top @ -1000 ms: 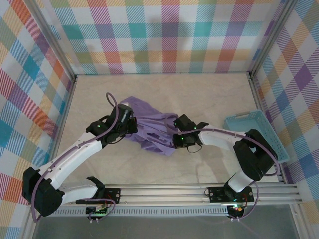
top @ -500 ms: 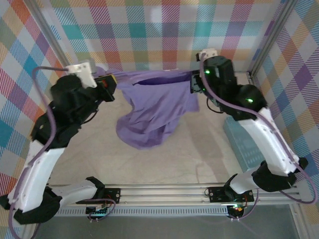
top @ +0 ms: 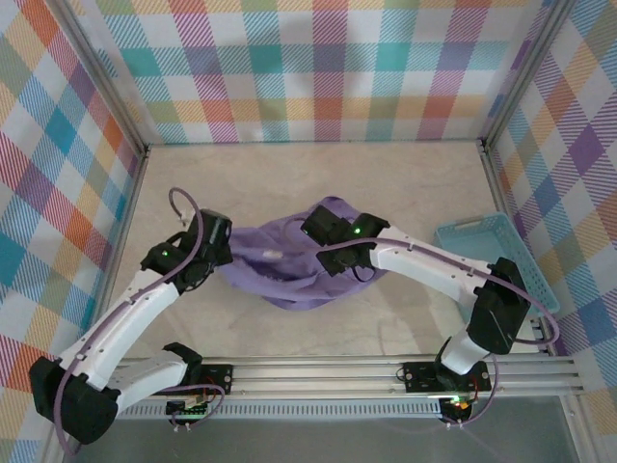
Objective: Fold the inside-out t-shirt
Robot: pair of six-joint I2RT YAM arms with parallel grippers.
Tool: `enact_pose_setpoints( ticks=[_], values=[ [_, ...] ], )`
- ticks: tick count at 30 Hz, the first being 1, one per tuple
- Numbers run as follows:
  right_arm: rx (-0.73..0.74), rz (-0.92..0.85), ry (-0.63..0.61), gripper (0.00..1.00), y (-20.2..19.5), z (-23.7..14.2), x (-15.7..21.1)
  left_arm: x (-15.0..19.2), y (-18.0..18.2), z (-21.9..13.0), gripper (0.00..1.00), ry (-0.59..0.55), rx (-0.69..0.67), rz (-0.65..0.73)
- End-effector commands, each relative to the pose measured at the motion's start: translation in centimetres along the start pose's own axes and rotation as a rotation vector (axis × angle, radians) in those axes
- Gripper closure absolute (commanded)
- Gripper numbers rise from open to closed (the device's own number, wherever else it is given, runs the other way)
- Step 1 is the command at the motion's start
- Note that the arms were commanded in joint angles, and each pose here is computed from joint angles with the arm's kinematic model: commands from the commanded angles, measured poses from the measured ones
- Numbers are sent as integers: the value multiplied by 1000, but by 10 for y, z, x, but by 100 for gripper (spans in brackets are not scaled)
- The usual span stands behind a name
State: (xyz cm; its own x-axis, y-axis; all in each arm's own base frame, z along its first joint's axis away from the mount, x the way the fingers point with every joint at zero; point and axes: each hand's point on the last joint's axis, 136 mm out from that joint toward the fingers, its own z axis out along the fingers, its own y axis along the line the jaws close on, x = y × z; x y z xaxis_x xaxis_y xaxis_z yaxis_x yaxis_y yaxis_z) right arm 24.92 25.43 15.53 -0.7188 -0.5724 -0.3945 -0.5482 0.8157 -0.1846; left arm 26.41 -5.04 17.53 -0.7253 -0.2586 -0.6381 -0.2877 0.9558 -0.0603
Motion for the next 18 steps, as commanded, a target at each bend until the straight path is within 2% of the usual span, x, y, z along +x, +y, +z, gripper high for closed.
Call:
enact_pose_setpoints(
  ticks=[1, 7, 11, 18],
  values=[
    [-100, 153, -127, 47, -15, -23, -14, 10, 11, 12, 100, 9, 12, -115],
    [-156, 216, -101, 38, -29, 8, 12, 27, 21, 26, 100, 41, 1, -145],
    [-118, 259, 8, 40, -33, 49, 29, 28, 22, 28, 100, 40, -1, -141],
    [-183, 284, 29, 42, -18, 79, 18, 31, 21, 30, 100, 54, 9, -136]
  ],
)
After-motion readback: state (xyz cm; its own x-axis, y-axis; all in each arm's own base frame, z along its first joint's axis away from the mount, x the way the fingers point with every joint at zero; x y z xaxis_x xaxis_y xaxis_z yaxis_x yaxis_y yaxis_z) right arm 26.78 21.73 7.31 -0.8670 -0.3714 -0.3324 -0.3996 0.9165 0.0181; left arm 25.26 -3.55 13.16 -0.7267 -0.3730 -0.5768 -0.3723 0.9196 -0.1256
